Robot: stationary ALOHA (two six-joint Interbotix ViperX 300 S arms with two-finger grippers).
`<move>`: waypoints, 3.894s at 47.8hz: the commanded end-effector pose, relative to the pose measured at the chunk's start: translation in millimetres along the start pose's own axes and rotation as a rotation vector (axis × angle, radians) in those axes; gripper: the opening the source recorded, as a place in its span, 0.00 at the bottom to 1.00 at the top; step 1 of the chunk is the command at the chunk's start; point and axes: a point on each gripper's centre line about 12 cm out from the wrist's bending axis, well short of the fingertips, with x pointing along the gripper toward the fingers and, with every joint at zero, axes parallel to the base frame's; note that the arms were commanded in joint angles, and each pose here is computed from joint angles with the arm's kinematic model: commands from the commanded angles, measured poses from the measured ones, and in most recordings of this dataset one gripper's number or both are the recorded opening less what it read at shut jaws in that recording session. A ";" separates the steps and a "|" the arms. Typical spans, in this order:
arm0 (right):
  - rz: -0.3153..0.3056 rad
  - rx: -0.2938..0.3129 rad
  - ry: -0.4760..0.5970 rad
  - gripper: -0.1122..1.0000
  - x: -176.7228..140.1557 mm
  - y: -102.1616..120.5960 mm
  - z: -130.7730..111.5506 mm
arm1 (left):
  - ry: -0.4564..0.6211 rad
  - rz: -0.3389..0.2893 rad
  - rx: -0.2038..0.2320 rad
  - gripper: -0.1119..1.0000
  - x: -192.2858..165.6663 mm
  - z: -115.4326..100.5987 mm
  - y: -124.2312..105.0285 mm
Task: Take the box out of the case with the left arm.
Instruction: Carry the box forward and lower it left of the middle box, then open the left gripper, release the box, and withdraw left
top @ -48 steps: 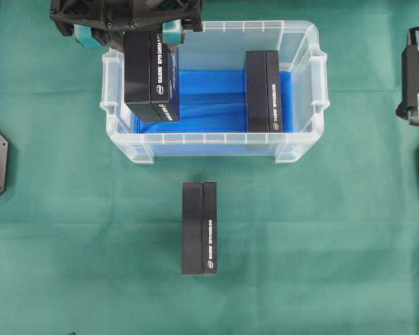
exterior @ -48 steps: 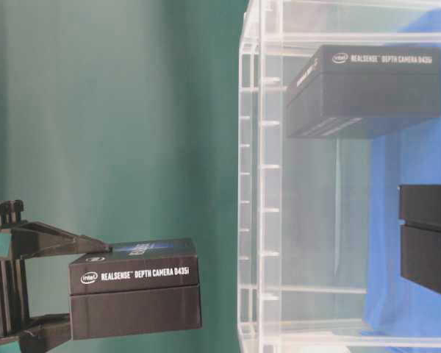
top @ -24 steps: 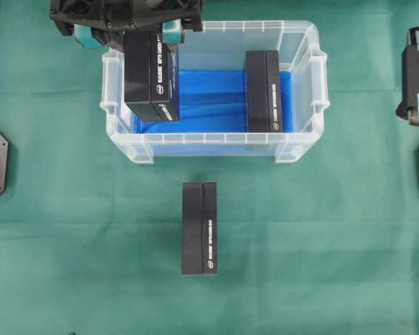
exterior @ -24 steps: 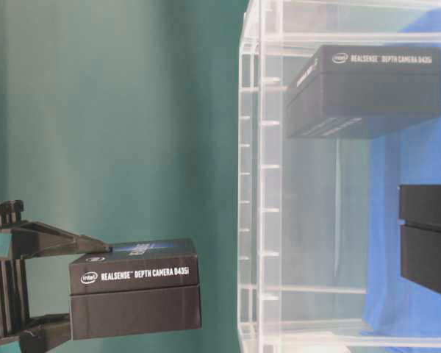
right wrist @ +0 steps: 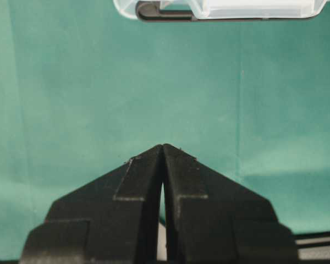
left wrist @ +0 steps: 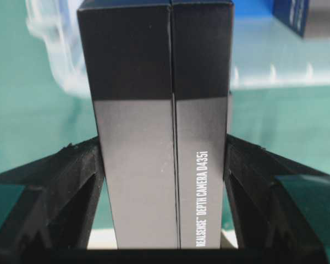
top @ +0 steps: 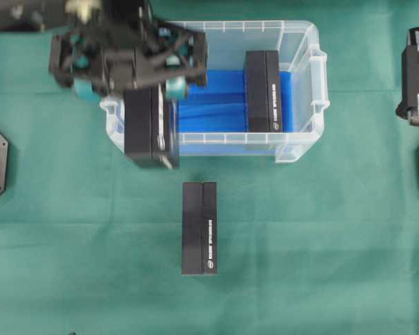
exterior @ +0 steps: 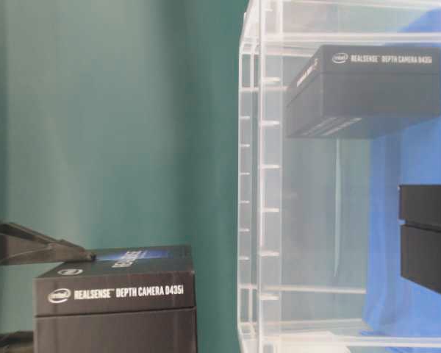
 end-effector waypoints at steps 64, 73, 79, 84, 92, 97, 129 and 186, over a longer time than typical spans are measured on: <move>0.002 0.003 -0.011 0.12 -1.2 0.5 4.2 | 0.028 -0.006 -0.035 0.64 81.1 -128.3 28.4; -0.001 0.001 -0.010 0.12 -0.7 0.1 4.0 | 0.026 -0.001 -0.039 0.64 108.6 -128.1 37.9; -0.002 0.001 -0.008 0.12 -0.4 0.2 4.2 | 0.032 -0.006 -0.031 0.64 129.5 -130.7 42.9; -0.002 0.001 -0.008 0.12 -0.4 0.2 4.2 | 0.035 -0.013 -0.026 0.64 144.3 -132.4 45.9; -0.003 0.001 -0.008 0.12 -0.7 -0.1 3.9 | 0.036 -0.005 -0.016 0.64 166.9 -133.6 51.9; -0.002 0.001 -0.007 0.12 0.0 0.3 4.4 | 0.039 -0.003 -0.018 0.64 174.1 -133.2 55.0; -0.005 -0.001 0.002 0.12 2.5 0.6 5.4 | 0.066 -0.046 -0.018 0.64 181.4 -135.8 54.2; -0.003 0.001 0.001 0.12 2.0 0.7 5.7 | 0.098 -0.178 -0.029 0.95 111.6 -127.5 44.8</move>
